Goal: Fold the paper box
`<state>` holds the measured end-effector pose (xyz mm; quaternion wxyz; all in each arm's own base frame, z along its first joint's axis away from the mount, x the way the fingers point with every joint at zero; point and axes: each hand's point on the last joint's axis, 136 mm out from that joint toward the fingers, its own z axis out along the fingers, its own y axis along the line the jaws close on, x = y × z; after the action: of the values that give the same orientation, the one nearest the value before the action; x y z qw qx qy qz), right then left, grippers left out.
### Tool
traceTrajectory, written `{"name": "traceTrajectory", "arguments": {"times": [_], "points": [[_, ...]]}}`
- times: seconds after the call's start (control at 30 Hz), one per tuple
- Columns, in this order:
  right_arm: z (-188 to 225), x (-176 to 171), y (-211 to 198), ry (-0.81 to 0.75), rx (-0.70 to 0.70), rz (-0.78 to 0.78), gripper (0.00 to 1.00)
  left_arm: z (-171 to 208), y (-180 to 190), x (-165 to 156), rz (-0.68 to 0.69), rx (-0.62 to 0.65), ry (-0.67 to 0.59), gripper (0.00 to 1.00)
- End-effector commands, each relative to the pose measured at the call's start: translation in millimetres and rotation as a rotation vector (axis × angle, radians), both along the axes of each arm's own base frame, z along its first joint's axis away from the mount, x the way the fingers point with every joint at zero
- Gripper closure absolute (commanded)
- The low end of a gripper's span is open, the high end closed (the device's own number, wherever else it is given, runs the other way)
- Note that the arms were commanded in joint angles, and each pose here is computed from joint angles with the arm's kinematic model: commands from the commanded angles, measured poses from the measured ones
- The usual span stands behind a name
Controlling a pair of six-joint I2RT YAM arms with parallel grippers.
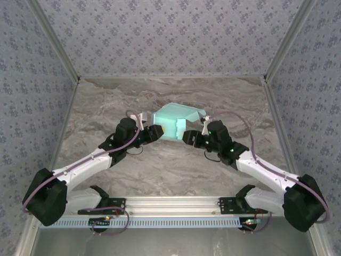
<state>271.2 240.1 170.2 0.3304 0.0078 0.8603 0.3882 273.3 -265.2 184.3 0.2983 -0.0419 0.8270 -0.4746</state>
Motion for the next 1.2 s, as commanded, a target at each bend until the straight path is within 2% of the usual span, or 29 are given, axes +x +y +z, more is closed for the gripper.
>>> {"name": "traceTrajectory", "arguments": {"times": [0.0, 0.13, 0.33, 0.57, 0.73, 1.0, 1.17], "points": [[19.3, 22.0, 5.4, -0.082, -0.045, -0.022, 0.45, 24.3, -6.8, 1.9, -0.009, -0.041, -0.052, 0.56], [10.9, 33.0, 9.5, -0.058, -0.106, -0.031, 0.50, 24.1, -7.9, 2.3, -0.010, -0.043, -0.053, 0.56], [-3.9, 41.9, -8.5, -0.050, -0.249, -0.103, 0.50, 29.2, -7.6, 3.7, -0.002, -0.053, -0.069, 0.56], [-10.5, 44.2, -5.8, -0.019, -0.257, -0.088, 0.49, 28.2, -11.1, 4.0, -0.013, -0.058, -0.068, 0.56], [-10.4, 45.6, 17.7, -0.002, -0.223, -0.024, 0.55, 28.7, -14.9, 3.0, -0.023, -0.065, -0.072, 0.56], [-34.4, 54.3, 16.4, 0.040, -0.294, -0.081, 0.63, 27.7, -18.5, 2.3, -0.037, -0.040, -0.091, 0.56], [-50.3, 56.3, 14.1, 0.071, -0.378, -0.115, 0.73, 23.3, -16.9, 3.9, -0.024, 0.003, -0.104, 0.56]]}}
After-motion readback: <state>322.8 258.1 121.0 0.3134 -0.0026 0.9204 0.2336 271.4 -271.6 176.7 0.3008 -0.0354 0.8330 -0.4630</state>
